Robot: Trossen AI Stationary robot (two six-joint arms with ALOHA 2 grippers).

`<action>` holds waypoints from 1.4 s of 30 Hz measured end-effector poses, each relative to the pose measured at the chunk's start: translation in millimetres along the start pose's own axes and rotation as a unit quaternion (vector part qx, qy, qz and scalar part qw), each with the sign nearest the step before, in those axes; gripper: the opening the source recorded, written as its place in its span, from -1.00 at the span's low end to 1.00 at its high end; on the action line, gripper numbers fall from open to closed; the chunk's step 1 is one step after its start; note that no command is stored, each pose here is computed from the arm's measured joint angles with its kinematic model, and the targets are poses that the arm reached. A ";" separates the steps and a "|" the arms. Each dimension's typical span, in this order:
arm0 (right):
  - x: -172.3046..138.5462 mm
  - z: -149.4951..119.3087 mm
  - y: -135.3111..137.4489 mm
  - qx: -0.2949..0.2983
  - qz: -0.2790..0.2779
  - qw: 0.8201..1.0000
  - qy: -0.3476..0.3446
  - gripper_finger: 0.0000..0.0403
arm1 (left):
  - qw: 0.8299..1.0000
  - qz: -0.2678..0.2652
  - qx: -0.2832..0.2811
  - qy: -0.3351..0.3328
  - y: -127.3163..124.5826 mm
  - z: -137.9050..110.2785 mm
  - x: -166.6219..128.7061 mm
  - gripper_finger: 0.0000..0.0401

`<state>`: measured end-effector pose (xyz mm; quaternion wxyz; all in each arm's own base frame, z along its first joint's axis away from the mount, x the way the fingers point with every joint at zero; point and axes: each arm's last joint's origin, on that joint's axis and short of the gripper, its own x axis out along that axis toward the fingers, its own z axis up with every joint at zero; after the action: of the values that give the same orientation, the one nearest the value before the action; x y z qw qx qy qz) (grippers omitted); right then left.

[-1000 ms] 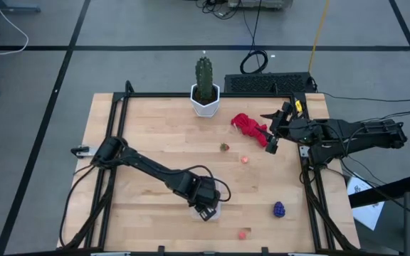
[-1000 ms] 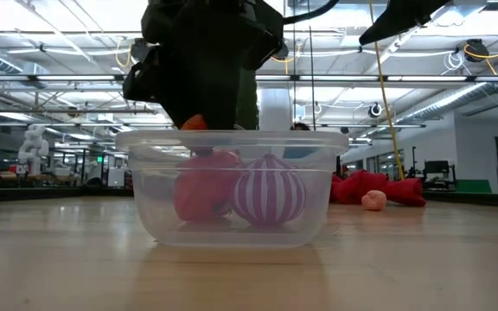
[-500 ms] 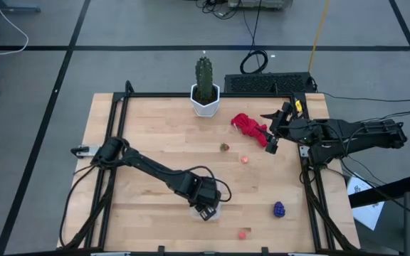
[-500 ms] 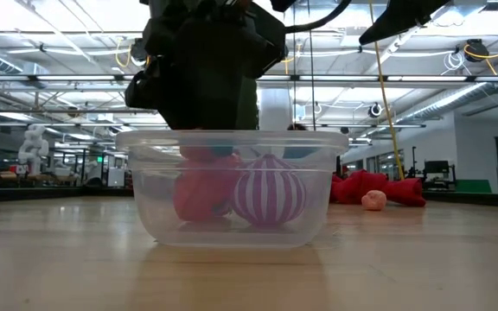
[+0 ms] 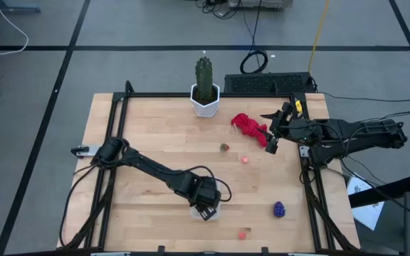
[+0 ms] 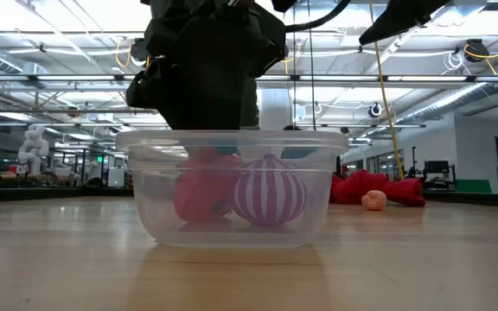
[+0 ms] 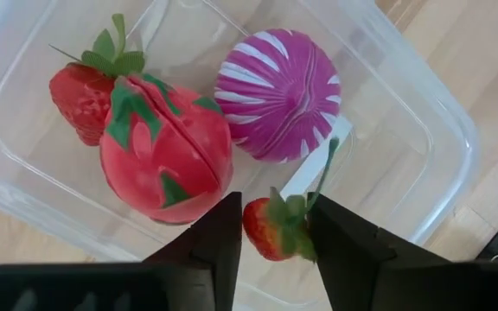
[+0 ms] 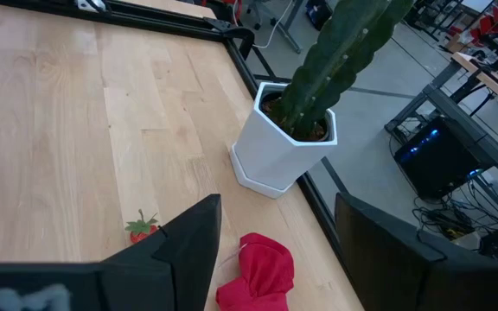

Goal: Pick and placing Produce into tupperware
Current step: Put the bottom strawberry into the transparent container, then put the strawberry into the transparent container

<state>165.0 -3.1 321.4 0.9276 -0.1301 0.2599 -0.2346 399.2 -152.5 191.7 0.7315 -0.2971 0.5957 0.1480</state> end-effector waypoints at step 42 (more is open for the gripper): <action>20.0 1.6 15.7 -0.008 0.039 0.999 0.024 0.09 | 0.958 0.213 -0.125 -0.145 124.9 -116.0 -168.8 -0.13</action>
<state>186.8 0.5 308.7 0.9285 -0.1219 0.2890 -0.1988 195.4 -102.9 308.2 0.7185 -0.2276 0.5096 0.4151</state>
